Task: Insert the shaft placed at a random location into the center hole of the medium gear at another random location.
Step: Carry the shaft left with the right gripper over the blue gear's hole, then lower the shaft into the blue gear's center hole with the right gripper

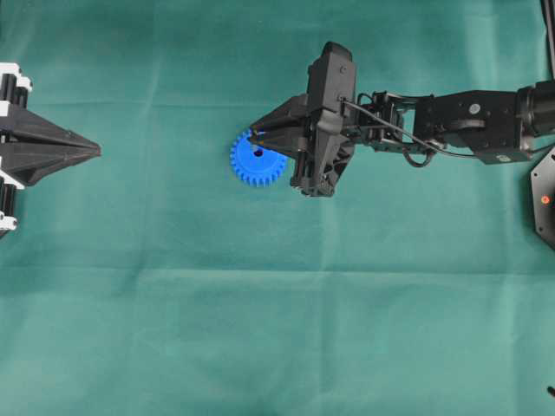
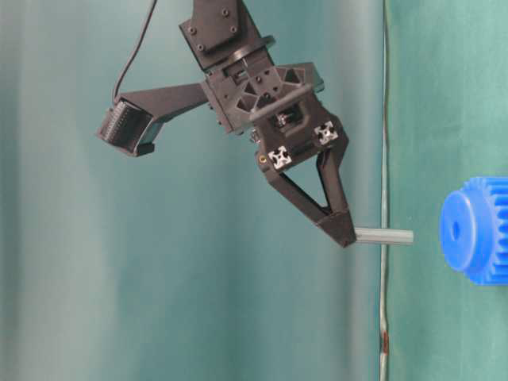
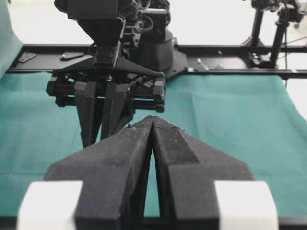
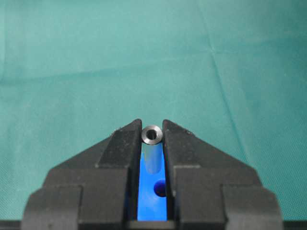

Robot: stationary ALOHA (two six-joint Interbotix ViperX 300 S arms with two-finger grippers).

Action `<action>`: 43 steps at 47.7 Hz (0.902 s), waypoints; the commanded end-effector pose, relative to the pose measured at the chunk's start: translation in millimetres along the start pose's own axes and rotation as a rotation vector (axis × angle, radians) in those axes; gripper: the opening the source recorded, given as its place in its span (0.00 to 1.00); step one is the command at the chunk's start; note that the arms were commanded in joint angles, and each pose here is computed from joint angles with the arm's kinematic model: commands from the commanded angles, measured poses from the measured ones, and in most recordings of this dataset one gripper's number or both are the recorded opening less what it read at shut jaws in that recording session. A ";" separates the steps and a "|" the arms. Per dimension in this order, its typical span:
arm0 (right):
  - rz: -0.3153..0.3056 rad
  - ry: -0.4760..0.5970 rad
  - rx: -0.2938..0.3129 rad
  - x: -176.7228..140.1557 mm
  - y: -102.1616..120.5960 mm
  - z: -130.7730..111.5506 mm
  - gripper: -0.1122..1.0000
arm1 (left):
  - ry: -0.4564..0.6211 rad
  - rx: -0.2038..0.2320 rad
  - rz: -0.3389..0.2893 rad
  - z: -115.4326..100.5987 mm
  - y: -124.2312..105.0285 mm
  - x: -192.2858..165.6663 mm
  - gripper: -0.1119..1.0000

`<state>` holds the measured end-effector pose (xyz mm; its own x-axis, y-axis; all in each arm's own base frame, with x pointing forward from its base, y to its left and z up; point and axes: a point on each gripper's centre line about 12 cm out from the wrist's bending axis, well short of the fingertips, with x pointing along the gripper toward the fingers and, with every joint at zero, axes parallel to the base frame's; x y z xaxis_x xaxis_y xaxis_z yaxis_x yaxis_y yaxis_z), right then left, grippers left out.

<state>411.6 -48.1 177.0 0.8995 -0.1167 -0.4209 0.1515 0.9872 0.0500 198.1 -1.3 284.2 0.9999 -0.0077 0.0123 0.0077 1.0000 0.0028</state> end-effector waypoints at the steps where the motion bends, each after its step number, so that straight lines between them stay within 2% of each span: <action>1: 0.006 -0.035 0.011 -1.3 2.6 12.7 0.22 | -0.026 0.003 -0.002 10.0 -0.4 2.0 0.10; 21: -0.008 0.021 0.033 20.1 -0.7 -18.9 0.22 | -0.017 0.000 -0.002 8.8 -0.3 2.3 0.10; 38: -0.009 0.015 0.035 18.9 -0.7 -16.6 0.22 | -0.017 0.000 -0.002 8.8 -0.3 2.3 0.10; 43: -0.006 -0.015 0.029 12.5 0.0 -5.3 0.22 | -0.018 0.000 -0.003 9.1 -0.6 2.0 0.10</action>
<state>418.3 -49.3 145.7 0.8802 -0.1223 -0.4585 0.1694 0.9835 0.0629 197.9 -1.3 283.4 1.0000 -0.0076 0.0046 0.0076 1.0000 0.0028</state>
